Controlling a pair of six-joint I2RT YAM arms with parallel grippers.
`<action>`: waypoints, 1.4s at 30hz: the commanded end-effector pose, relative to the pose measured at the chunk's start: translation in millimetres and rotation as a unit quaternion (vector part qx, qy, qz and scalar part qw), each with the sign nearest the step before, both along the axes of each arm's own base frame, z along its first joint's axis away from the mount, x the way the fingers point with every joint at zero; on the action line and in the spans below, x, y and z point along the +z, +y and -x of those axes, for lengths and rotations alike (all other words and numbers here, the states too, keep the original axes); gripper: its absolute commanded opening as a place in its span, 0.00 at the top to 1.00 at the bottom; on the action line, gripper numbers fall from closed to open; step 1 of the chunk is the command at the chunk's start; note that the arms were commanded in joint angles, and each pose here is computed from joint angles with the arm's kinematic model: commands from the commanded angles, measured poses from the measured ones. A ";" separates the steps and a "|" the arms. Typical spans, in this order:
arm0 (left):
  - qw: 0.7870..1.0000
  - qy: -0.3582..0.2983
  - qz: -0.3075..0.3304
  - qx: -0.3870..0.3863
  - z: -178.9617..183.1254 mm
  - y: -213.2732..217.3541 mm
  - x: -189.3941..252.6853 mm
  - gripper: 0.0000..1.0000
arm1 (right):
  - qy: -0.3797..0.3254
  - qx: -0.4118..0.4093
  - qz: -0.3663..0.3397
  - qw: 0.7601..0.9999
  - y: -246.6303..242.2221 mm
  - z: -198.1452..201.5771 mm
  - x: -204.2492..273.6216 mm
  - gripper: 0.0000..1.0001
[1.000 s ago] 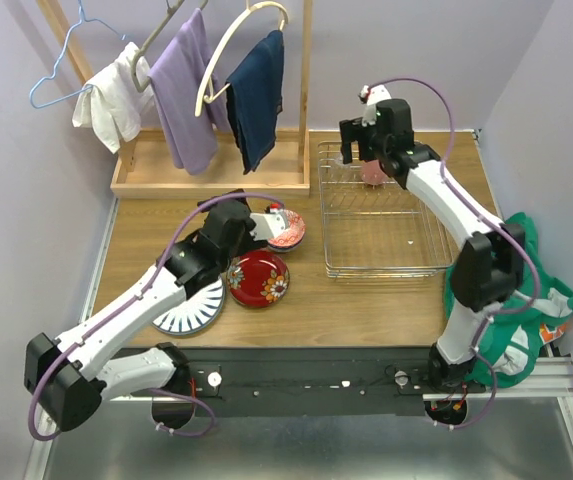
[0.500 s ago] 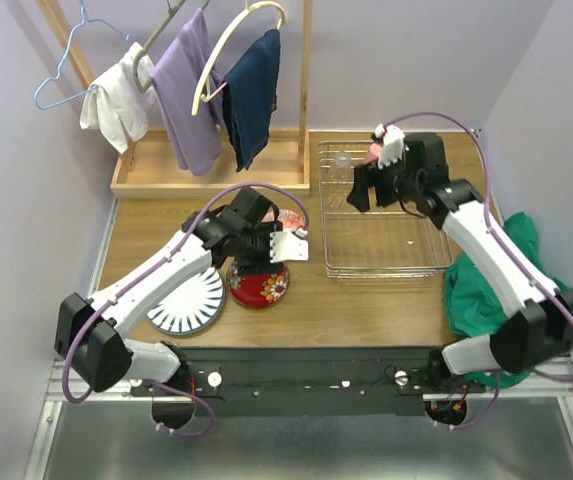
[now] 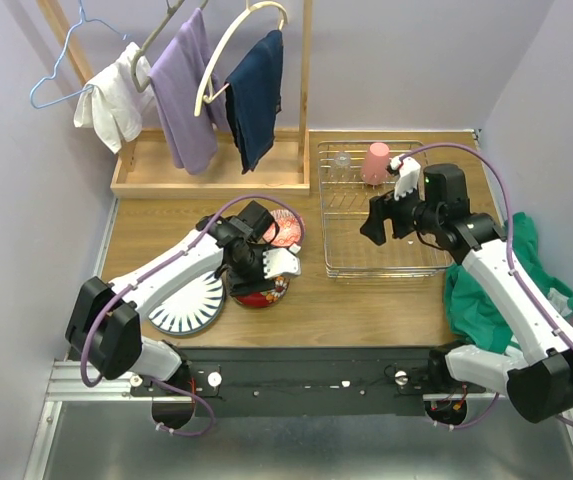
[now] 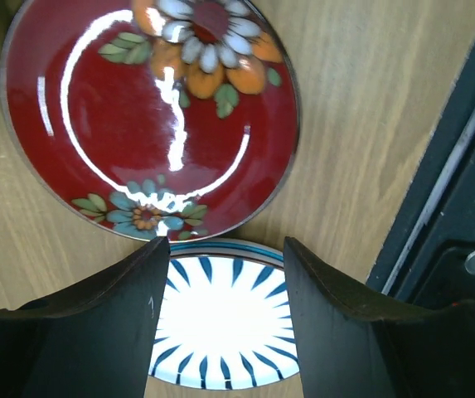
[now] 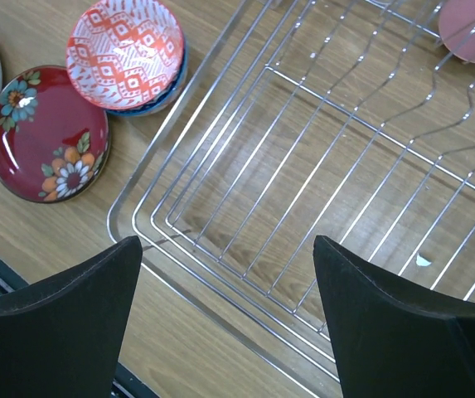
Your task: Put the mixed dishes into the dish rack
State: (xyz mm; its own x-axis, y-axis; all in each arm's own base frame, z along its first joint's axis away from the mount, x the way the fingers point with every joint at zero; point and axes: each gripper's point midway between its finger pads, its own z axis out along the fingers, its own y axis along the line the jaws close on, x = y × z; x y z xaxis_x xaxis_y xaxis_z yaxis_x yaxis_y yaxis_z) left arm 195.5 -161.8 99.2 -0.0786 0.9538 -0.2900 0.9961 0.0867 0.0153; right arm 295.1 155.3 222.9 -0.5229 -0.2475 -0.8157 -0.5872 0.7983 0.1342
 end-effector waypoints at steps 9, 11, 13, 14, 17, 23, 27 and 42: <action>0.988 -0.135 0.077 0.014 -115.9 -78.2 47.0 0.33 | -0.016 -0.043 -0.021 0.999 -21.0 -12.1 3.2 0.08; 0.992 -0.110 0.063 0.007 -119.3 -82.9 32.9 0.35 | -0.015 -0.053 -0.020 0.998 -27.9 -14.0 2.9 0.08; 0.993 -0.100 0.065 -0.002 -122.5 -89.8 35.1 0.39 | -0.015 -0.065 -0.021 0.998 -34.9 -15.7 4.1 0.08; 0.994 -0.091 0.060 -0.002 -124.2 -91.9 28.3 0.40 | -0.015 -0.069 -0.020 0.997 -37.4 -17.4 4.8 0.08; 0.994 -0.087 0.068 0.005 -131.3 -100.8 22.4 0.40 | -0.015 -0.085 -0.022 0.996 -46.3 -21.4 6.6 0.08; 0.995 -0.066 0.073 0.009 -134.5 -111.4 10.2 0.42 | -0.011 -0.103 -0.025 0.994 -56.4 -25.3 8.5 0.08; 0.995 -0.056 0.079 0.018 -134.6 -116.0 6.9 0.42 | -0.004 -0.110 -0.027 0.994 -60.5 -25.1 3.8 0.08; 0.991 -0.065 0.093 0.071 -127.0 -122.8 23.4 0.44 | 0.005 -0.113 -0.032 0.993 -60.6 -27.6 -2.8 0.08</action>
State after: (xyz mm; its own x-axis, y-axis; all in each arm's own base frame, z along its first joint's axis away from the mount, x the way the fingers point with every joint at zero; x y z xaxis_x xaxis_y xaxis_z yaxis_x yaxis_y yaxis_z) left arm 325.1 -275.7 95.5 -0.1357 0.8948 -0.4253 0.9793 0.1863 0.0796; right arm 321.7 91.5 219.5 -0.5697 -0.0844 -0.8175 -0.3825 0.9076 0.1728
